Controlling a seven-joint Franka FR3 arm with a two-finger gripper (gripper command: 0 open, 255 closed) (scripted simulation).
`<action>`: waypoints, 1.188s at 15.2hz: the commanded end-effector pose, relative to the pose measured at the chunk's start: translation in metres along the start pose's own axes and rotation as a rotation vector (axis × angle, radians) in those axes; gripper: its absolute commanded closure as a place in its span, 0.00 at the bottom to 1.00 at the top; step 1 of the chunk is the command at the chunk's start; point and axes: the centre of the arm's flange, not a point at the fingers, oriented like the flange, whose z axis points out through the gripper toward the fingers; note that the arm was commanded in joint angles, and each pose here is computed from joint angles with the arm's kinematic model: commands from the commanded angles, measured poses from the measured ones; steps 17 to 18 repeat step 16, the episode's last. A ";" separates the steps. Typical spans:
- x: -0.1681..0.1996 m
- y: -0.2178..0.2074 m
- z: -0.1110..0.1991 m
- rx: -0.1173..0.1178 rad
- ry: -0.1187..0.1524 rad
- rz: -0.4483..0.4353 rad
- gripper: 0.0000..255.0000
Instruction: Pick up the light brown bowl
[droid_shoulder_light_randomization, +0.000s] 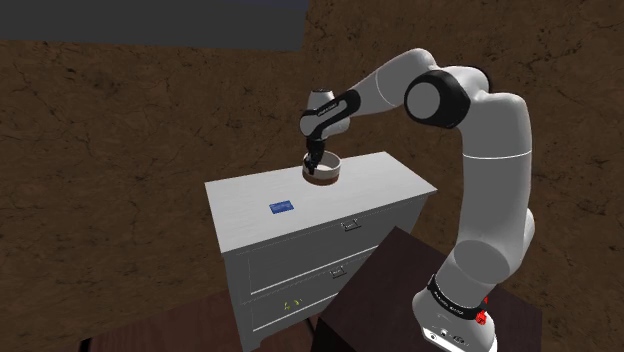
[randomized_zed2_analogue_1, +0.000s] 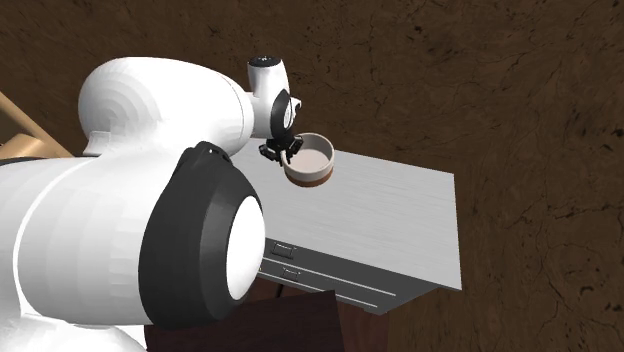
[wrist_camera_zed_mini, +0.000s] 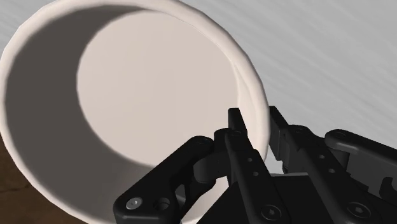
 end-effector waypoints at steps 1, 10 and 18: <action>0.000 0.000 -0.009 0.000 0.001 0.000 1.00; 0.000 0.002 -0.056 0.000 0.001 0.000 1.00; 0.000 0.002 -0.078 0.000 0.001 0.000 1.00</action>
